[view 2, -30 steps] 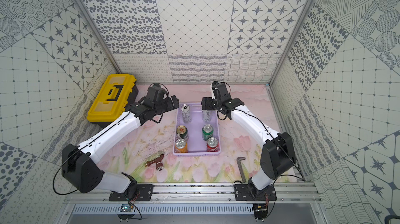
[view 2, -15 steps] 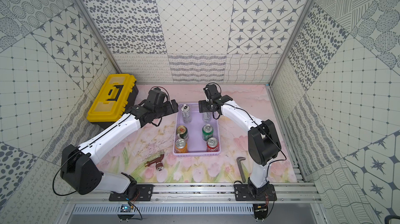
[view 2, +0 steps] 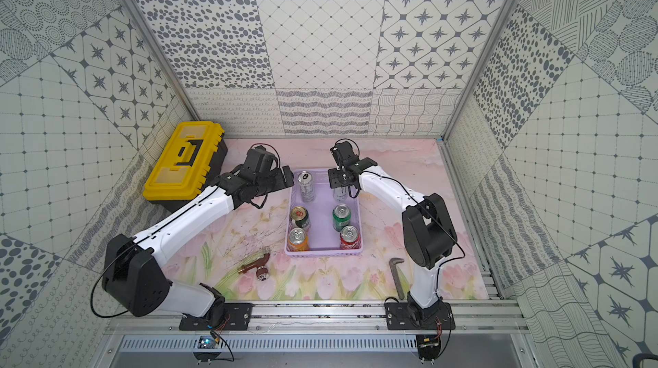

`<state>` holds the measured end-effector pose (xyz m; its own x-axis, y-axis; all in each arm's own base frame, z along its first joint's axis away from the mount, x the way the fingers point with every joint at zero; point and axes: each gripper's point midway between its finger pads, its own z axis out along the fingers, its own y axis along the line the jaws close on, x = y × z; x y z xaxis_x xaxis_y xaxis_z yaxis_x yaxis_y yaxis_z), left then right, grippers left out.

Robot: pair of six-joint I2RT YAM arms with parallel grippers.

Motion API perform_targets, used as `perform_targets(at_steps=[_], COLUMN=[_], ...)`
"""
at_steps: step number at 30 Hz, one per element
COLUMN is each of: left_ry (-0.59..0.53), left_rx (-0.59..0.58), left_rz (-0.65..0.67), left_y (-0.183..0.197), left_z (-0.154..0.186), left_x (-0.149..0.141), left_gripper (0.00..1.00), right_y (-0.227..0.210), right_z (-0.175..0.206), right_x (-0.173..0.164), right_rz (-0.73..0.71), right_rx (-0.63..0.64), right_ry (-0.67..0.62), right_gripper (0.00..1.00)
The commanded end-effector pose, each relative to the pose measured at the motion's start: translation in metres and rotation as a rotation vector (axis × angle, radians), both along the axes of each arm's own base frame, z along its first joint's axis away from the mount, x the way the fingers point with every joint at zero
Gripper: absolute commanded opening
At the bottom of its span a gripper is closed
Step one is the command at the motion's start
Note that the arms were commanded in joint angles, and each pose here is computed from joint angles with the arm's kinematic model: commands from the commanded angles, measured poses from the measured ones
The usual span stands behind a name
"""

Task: Take out the drinks from the basket
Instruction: Pick up the drink from the basket.

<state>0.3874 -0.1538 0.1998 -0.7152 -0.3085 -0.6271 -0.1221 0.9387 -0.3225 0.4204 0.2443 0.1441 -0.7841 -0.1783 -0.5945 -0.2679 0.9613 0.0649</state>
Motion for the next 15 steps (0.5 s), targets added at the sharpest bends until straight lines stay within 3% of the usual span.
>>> perform_targets(at_steps=[1,15], left_ry=[-0.006,0.001], left_rx=[0.011,0.006], left_rz=[0.009,0.011], left_y=[0.004,0.003], left_z=[-0.001,-0.003], left_x=[0.002,0.001], left_gripper=[1.0,1.0], right_y=[0.008,-0.006], right_z=[0.045,0.14], right_x=[0.005,-0.013], right_rz=[0.017,0.025], right_rx=[0.05,0.133], right_ry=[-0.096,-0.259], right_gripper=[0.45,0.41])
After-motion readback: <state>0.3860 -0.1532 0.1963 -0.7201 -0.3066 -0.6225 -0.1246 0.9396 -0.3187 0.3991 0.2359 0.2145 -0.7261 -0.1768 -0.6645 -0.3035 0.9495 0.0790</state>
